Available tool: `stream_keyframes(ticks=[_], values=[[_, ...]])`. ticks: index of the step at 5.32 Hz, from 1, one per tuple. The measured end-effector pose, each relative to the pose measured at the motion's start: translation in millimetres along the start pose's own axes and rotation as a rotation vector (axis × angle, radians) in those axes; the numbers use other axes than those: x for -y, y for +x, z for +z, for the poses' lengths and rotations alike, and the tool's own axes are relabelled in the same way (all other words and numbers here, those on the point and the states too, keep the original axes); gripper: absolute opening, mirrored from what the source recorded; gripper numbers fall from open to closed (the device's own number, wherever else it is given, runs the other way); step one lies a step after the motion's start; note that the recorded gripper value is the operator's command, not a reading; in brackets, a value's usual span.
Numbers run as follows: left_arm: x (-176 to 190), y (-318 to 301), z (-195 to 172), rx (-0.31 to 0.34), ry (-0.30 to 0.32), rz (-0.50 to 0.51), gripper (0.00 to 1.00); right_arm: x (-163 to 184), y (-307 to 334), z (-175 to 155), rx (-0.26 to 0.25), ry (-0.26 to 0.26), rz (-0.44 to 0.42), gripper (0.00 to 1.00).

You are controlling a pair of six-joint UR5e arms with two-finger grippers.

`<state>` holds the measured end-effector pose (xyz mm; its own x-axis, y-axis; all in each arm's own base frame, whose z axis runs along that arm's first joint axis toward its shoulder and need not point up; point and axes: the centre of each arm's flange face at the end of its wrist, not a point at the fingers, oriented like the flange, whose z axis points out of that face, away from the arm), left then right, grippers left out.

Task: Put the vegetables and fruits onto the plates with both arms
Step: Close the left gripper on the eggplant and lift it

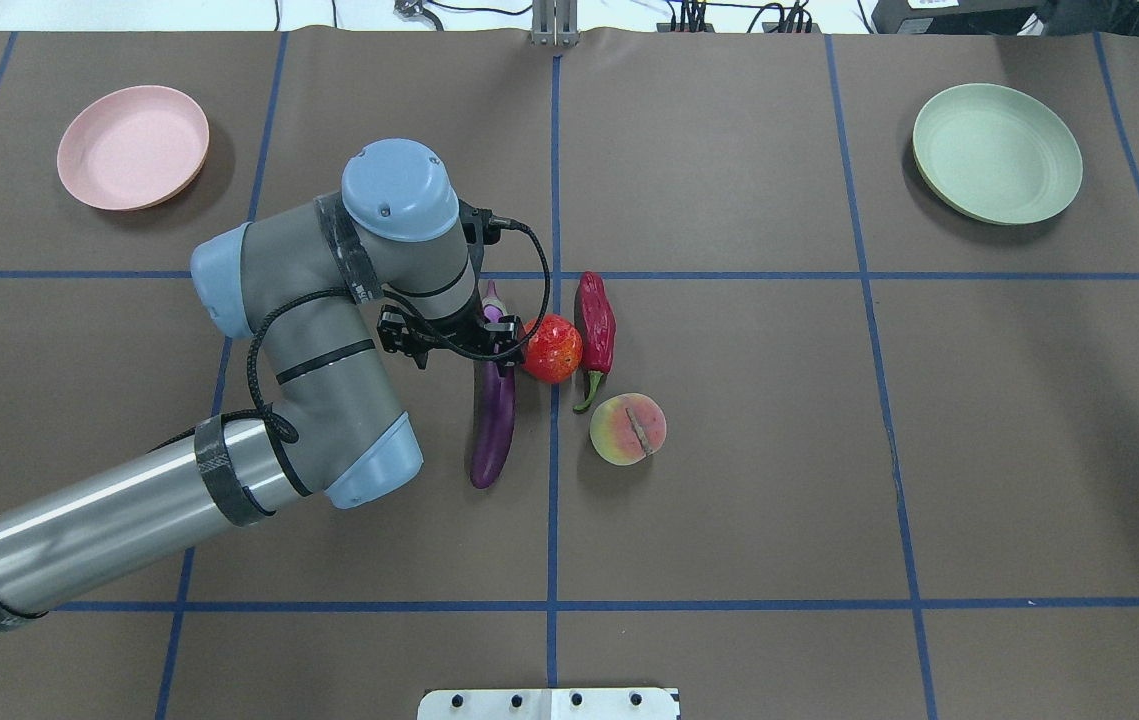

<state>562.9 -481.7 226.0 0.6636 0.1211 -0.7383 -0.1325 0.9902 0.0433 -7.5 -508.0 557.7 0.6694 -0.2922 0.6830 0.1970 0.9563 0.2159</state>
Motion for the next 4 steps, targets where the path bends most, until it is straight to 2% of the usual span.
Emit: stream_keyframes(ticks=[2,3,4], values=[[-8.6,17.1,12.3,0.003,-0.019,0.015,0.96,0.7,-1.4,-0.3,0.002,0.004,-0.006,1.0],[-16.3,25.8,22.0,0.013,-0.024,0.022,0.81,0.1,-1.4,-0.1,0.003,0.008,-0.01,1.0],[-23.7,32.9,33.2,0.029,-0.022,0.031,0.37,-1.0,-0.9,1.1,0.004,0.008,-0.01,1.0]])
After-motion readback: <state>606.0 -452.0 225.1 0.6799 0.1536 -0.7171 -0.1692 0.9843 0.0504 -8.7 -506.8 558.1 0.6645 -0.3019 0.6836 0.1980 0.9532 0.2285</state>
